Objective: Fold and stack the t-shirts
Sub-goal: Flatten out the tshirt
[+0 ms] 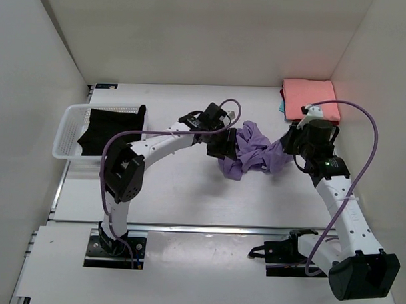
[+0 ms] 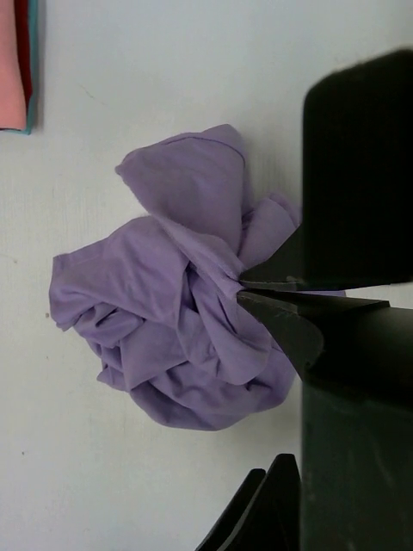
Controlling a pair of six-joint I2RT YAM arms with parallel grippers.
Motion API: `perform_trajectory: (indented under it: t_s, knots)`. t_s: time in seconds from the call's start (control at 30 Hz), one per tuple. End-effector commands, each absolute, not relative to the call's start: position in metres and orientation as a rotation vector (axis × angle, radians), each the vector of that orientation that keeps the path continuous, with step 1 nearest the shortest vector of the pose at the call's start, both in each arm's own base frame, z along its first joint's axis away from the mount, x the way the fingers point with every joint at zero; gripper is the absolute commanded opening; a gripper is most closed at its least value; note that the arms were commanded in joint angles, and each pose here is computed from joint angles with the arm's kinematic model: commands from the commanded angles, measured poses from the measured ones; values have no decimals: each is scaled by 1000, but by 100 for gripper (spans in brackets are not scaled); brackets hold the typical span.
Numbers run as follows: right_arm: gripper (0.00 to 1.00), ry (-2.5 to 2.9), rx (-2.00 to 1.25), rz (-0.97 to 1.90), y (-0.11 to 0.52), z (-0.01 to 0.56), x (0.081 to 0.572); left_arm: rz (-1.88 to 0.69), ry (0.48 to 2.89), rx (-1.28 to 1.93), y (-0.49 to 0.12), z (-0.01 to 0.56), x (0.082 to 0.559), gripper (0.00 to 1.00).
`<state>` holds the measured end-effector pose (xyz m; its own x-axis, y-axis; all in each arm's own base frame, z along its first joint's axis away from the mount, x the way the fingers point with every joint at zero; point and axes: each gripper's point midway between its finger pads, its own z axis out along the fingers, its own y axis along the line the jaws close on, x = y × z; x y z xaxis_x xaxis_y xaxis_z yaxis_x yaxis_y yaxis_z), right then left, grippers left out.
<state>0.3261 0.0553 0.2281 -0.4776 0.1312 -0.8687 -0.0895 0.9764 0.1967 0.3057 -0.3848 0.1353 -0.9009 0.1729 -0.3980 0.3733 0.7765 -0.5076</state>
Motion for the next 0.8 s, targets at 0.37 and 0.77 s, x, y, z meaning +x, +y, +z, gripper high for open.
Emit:
perform_trajectory:
  t_s: [0.37,0.77]
  knots:
    - [0,2037,90,278,41,219,319,-1011,2566,72,-422,113,333,70]
    - [0,2067,97,294,40,206,313,-1092,2592,-29,-465,92,348,17]
